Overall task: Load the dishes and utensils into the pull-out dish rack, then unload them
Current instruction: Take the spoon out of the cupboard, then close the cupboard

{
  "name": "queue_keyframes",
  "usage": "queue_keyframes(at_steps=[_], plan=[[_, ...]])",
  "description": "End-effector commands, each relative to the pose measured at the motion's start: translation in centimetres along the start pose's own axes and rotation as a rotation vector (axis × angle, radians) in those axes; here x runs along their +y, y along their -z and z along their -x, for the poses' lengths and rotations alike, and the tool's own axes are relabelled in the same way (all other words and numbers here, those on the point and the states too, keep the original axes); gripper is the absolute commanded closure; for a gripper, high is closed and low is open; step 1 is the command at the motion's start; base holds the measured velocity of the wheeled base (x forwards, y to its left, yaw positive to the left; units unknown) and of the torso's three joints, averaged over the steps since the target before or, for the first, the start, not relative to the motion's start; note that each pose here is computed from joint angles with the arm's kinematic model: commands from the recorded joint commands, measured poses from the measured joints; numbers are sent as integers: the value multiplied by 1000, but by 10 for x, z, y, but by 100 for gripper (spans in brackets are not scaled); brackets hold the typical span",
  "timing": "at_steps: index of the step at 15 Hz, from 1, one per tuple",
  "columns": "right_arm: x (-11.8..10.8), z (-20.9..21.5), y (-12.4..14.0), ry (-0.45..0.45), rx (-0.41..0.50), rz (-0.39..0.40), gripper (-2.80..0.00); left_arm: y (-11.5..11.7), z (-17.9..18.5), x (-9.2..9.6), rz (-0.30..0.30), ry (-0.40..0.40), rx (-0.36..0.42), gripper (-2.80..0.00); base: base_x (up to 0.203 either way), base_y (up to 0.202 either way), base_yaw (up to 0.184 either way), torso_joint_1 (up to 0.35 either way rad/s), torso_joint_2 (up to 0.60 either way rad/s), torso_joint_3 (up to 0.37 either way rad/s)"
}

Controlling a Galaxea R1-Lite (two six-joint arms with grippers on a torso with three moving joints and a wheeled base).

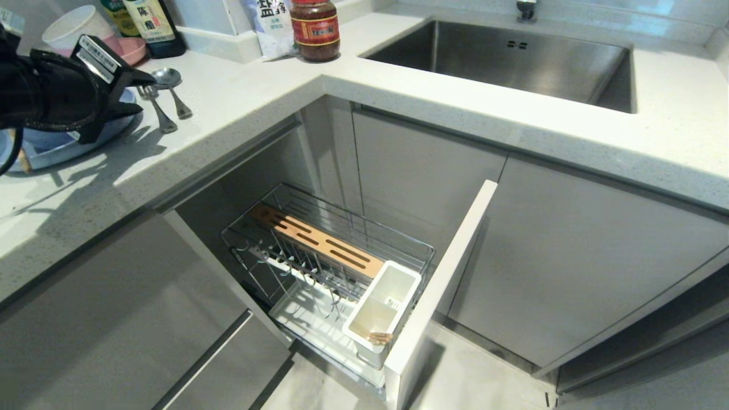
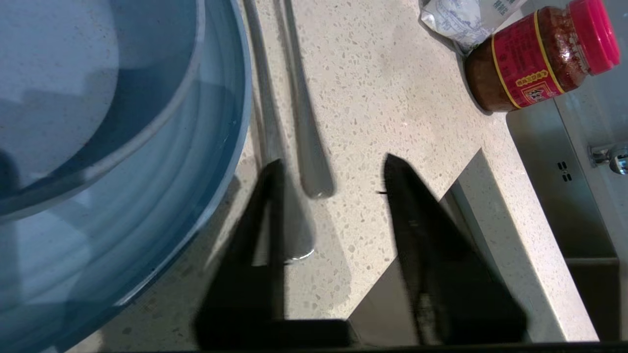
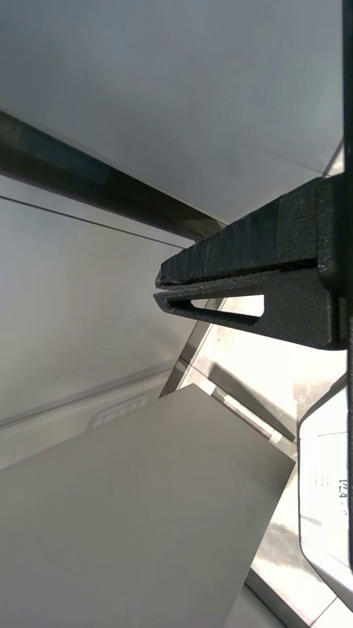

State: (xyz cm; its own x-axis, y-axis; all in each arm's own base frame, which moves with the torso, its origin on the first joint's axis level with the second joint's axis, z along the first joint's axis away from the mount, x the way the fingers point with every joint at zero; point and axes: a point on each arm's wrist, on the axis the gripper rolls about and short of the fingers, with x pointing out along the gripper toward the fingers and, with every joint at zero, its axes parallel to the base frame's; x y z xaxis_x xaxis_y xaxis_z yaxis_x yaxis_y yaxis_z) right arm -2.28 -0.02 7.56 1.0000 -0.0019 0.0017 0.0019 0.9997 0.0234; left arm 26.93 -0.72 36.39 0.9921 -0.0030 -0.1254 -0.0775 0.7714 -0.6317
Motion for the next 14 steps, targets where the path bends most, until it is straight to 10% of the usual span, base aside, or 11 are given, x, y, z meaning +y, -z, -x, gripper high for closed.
queue_keyframes(at_steps=[1, 8, 9, 14], plan=[[0, 0, 0, 0, -3, 0, 0, -1, 2, -1, 5, 3, -5, -280, 0, 0, 0, 0, 0, 0], [0, 0, 0, 0, -3, -1, 0, -16, 43, -13, 7, 65, -78, -280, 0, 0, 0, 0, 0, 0], [0, 0, 0, 0, -3, 0, 0, -18, 56, -16, 6, 84, -93, 0, 0, 0, 0, 0, 0, 0], [0, 0, 0, 0, -3, -1, 0, -22, 102, -30, 0, 179, -129, 0, 0, 0, 0, 0, 0, 0]])
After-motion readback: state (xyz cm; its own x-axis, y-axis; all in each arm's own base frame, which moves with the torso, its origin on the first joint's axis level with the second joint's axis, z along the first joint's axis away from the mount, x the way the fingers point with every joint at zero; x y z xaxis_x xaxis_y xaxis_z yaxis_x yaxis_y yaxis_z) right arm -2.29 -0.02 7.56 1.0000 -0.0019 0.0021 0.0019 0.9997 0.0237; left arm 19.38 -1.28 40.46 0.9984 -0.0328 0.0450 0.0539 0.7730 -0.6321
